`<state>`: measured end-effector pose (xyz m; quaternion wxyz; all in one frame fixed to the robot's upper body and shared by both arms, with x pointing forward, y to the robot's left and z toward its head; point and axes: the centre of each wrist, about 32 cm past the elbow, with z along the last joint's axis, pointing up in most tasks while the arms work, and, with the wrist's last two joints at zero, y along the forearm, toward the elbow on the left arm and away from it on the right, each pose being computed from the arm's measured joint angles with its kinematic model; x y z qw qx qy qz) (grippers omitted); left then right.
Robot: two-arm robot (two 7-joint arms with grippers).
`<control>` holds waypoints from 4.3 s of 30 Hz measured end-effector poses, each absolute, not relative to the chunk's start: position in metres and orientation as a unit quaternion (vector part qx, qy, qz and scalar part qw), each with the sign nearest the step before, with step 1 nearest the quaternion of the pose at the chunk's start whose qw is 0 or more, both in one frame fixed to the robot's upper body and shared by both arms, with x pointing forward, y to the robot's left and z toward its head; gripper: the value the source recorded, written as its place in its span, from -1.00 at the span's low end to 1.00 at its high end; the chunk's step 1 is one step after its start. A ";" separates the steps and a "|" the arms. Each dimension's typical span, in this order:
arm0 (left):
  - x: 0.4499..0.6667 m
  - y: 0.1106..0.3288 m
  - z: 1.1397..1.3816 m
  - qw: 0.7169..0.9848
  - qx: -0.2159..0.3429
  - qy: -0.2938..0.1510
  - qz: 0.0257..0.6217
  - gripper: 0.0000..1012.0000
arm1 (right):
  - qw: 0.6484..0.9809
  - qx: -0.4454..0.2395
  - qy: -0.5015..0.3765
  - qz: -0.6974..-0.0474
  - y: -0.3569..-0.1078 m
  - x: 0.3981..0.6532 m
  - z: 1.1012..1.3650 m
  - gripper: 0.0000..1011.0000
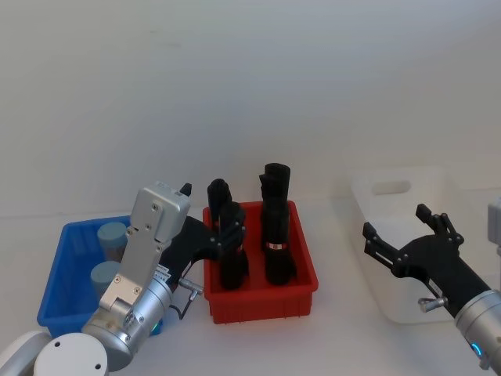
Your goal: Pick the cotton swabs from the blue box and place them into the white box.
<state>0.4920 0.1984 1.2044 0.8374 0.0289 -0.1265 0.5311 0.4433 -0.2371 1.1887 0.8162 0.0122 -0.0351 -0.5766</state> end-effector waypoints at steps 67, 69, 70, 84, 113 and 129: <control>0.492 0.199 1.205 0.836 0.029 -0.125 0.533 0.98 | 0.816 0.012 -0.035 -0.577 -0.237 0.443 1.189 0.98; 0.492 0.199 1.205 0.835 0.029 -0.123 0.536 0.98 | 0.816 0.012 -0.035 -0.577 -0.237 0.443 1.189 0.98; 0.493 0.199 1.205 0.833 0.029 -0.122 0.539 0.98 | 0.816 0.012 -0.035 -0.577 -0.237 0.443 1.189 0.98; 0.498 0.207 1.210 0.814 0.050 -0.095 0.571 0.98 | 0.816 0.012 -0.035 -0.577 -0.237 0.443 1.189 0.98; 0.517 0.244 1.202 0.763 0.123 0.005 0.634 0.98 | 0.816 0.012 -0.035 -0.577 -0.237 0.443 1.189 0.98; 0.530 0.265 1.186 0.739 0.139 0.057 0.657 0.98 | 0.816 0.012 -0.035 -0.577 -0.237 0.443 1.189 0.98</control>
